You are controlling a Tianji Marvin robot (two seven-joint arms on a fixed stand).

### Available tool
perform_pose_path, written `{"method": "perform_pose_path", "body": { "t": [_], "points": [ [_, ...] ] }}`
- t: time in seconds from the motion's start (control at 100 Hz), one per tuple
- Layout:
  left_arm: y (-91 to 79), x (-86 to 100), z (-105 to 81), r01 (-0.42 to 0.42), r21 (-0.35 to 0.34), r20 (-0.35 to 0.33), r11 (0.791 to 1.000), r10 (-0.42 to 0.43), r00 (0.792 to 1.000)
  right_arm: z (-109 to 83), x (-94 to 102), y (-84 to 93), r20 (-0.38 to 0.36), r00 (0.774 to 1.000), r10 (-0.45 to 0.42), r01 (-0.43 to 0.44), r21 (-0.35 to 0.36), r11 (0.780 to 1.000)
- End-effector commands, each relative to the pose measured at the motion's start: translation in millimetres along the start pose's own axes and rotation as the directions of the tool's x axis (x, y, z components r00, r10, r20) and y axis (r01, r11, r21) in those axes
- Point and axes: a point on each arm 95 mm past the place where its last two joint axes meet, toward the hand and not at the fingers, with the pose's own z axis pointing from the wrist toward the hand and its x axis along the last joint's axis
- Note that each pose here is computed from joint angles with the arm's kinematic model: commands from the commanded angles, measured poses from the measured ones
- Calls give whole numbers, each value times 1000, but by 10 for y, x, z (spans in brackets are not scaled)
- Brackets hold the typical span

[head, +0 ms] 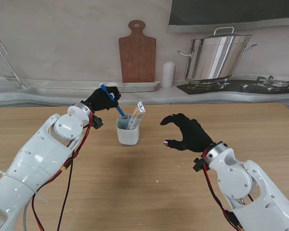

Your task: Organize toothpaste and toothbrush

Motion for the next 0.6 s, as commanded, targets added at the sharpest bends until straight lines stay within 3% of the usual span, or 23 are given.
{"method": "perform_pose_path", "body": {
  "t": [0.0,0.35,0.59],
  "points": [
    [59,73,32,5,-26,-21,1000,-6,1000,-24,-11,-56,6,1000,-1,1,24,1000],
    [170,-78,71,7,-70,17,997,-6,1000,-38,169,17,-56,998,-37,38,15,999],
    [244,-174,108,23,-89,35,996,-20,999,-66,379,-100,-87,990,-114,120,76,990]
  ]
}}
